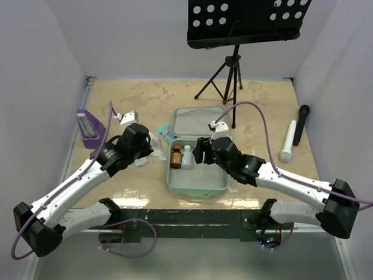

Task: Organize the medicine kit
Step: Pick up the medical item at the center of the board, then place the medical item at the medicine box.

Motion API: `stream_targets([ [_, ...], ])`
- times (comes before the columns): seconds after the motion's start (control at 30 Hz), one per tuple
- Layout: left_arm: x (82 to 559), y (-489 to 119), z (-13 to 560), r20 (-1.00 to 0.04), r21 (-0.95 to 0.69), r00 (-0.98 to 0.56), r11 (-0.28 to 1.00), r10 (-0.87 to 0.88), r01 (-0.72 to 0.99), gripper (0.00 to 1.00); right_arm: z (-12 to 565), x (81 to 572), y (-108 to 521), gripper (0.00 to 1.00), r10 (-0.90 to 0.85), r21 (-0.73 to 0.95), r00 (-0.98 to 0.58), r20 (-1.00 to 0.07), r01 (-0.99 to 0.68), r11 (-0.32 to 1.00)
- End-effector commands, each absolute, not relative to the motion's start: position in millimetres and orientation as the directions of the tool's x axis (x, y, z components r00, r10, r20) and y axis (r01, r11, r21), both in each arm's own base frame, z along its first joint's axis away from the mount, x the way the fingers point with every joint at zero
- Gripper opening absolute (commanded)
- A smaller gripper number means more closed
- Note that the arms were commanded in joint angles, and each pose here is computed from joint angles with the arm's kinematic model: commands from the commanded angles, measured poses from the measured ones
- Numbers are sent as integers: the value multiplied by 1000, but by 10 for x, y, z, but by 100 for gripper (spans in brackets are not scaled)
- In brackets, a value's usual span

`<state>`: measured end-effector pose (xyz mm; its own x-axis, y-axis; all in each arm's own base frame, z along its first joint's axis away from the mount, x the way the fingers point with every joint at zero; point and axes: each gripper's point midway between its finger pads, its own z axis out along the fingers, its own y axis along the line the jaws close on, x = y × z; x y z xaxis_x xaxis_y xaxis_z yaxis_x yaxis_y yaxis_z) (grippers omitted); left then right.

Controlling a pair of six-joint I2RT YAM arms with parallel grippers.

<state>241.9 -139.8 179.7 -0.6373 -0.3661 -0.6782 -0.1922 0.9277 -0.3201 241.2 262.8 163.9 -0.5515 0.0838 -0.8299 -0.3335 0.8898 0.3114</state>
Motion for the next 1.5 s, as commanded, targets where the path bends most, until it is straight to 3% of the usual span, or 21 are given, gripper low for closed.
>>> stream_targets([
  [0.0,2585,-1788,2030,-678,-403,-649,913,-346,-66,13,2078,2477,2612,67,170,359,-487,-857,-326,875],
  [0.37,2726,-2963,2066,-681,-397,-700,911,-214,108,16,2229,2467,2360,69,258,393,-450,-855,-237,889],
  [0.73,2773,-3419,1431,-582,-409,-785,910,-209,61,17,2402,2339,2141,69,371,484,-420,-828,-202,851],
  [1.17,2786,-3923,1027,-515,-411,-845,906,-143,97,21,2424,2290,2031,69,383,488,-409,-829,-192,851],
  [1.47,2814,-4033,937,-494,-401,-861,910,-119,104,47,2445,2268,2016,69,389,496,-405,-827,-201,845],
])
